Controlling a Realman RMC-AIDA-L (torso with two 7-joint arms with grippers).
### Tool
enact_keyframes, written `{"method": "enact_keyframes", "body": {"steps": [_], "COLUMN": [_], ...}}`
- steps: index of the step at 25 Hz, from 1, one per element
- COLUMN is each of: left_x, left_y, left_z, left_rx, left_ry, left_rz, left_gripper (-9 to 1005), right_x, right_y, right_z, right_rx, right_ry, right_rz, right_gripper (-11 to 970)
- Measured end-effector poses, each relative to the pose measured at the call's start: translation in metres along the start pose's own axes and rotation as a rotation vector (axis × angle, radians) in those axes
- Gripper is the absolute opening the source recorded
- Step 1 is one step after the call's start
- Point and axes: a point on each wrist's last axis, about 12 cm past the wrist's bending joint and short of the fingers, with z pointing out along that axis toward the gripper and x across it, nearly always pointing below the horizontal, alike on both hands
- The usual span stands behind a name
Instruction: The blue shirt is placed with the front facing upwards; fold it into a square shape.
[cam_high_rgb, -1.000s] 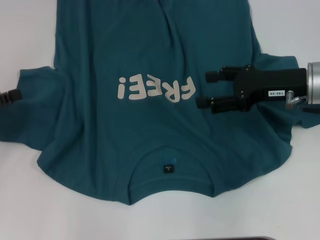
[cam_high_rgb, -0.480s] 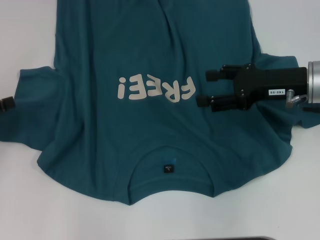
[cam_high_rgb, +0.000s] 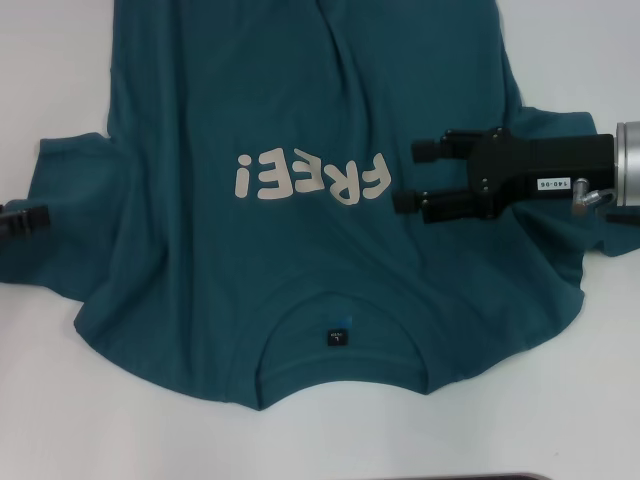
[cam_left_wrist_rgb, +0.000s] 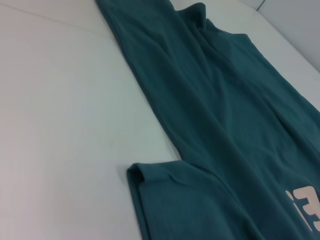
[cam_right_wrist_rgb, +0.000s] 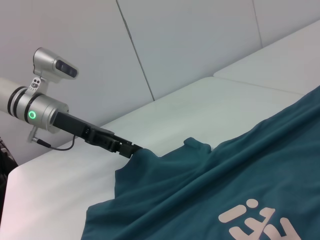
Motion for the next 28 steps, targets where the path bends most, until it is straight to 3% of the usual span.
{"method": "enact_keyframes", "body": {"steps": [11,28], "left_x": [0.001,-0.012], "left_y": [-0.004,-0.013], "left_z": [0.002,0.021], "left_rx": [0.022,0.041], "left_ry": [0.05,0.098], "left_rz": [0.02,0.065], "left_gripper": [912,892], "right_x": [-0.001,0.002], "right_y": [0.0,0.002], "right_z": [-0.001,-0.001], "right_rx": [-0.003,-0.005], "right_ry": [0.0,-0.008], "right_rz": [-0.005,0.007], "right_gripper": [913,913]}}
